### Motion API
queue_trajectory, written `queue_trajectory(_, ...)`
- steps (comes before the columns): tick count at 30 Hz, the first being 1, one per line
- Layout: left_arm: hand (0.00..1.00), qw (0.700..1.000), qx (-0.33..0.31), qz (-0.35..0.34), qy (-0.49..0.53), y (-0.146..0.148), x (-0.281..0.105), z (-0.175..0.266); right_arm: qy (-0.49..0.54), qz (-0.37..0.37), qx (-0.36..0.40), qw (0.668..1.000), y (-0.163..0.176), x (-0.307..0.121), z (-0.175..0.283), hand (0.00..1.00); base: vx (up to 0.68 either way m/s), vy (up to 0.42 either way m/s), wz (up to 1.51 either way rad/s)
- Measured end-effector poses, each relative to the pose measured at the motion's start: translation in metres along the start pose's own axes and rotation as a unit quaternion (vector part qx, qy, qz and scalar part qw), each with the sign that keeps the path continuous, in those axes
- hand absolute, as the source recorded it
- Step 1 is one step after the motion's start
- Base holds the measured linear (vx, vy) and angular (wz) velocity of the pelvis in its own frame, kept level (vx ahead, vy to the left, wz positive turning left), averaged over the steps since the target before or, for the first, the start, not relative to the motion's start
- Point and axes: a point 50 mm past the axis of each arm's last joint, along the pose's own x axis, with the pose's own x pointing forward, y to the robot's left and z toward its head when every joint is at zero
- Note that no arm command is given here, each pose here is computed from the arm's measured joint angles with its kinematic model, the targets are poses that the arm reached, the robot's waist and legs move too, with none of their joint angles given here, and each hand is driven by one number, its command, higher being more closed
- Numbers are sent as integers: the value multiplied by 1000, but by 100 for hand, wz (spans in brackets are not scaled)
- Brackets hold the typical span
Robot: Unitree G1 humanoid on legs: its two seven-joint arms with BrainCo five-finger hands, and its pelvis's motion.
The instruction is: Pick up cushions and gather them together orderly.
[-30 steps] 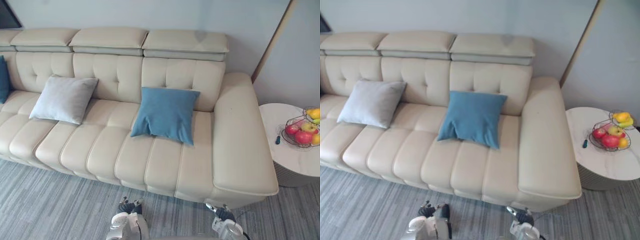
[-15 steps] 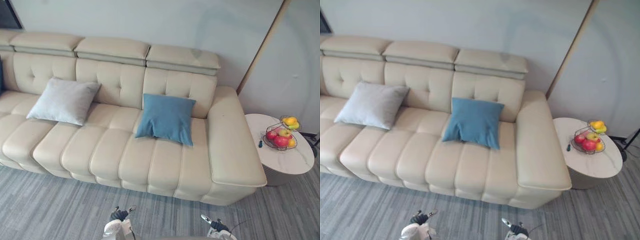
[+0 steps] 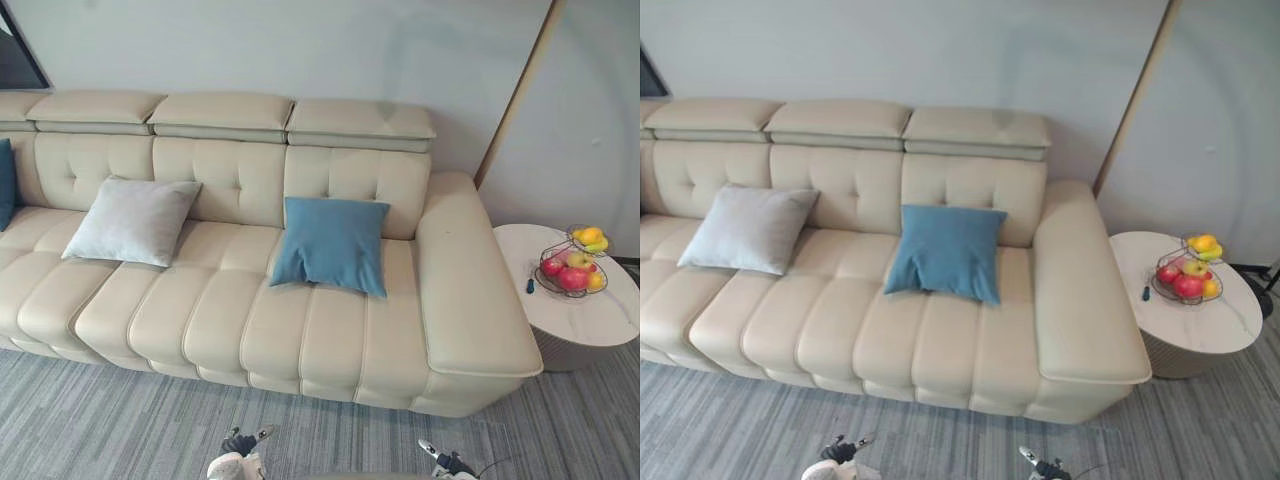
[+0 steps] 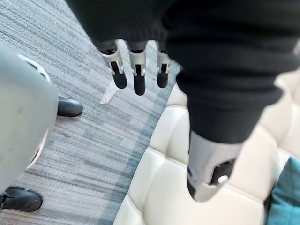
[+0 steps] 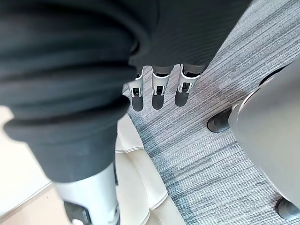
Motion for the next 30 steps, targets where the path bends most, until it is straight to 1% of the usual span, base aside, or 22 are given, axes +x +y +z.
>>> queue_trajectory(2, 0, 1000, 1, 2, 0, 2, 0, 0, 1, 0, 2, 1000, 0, 0, -1, 0, 0, 0, 0)
queue_trajectory(3, 0, 1000, 14, 16, 15, 15, 0, -8, 17, -18, 11, 1000, -13, -1, -9, 0, 0, 0, 0)
queue_trajectory(13, 0, 1000, 17, 13, 14, 13, 0, -8, 15, -7, -4, 1000, -9, -1, -8, 0, 1, 0, -1)
queue_trajectory(16, 0, 1000, 17, 10, 14, 13, 0, -8, 13, 1, -18, 1000, -8, -1, -7, 0, 23, -4, -9)
queue_trajectory(18, 0, 1000, 12, 2, 13, 9, 0, -7, 7, 11, -42, 999, -4, 0, -1, 0, 39, 7, -49)
queue_trajectory(23, 0, 1000, 4, -11, -2, 0, 2, 6, -16, 40, -65, 997, 12, 1, 13, 0, 9, -11, -98)
queue_trajectory(27, 0, 1000, -3, -24, -11, -9, 3, 13, -36, 58, -76, 995, 23, 1, 23, 0, -32, -33, -169)
queue_trajectory(28, 0, 999, -8, -25, -25, -10, 3, 20, -47, 71, -77, 993, 35, 1, 31, 0, -18, -122, -195)
queue_trajectory(30, 0, 999, -11, -25, -39, -11, 3, 27, -51, 77, -76, 993, 40, 0, 34, 0, -18, -124, -160)
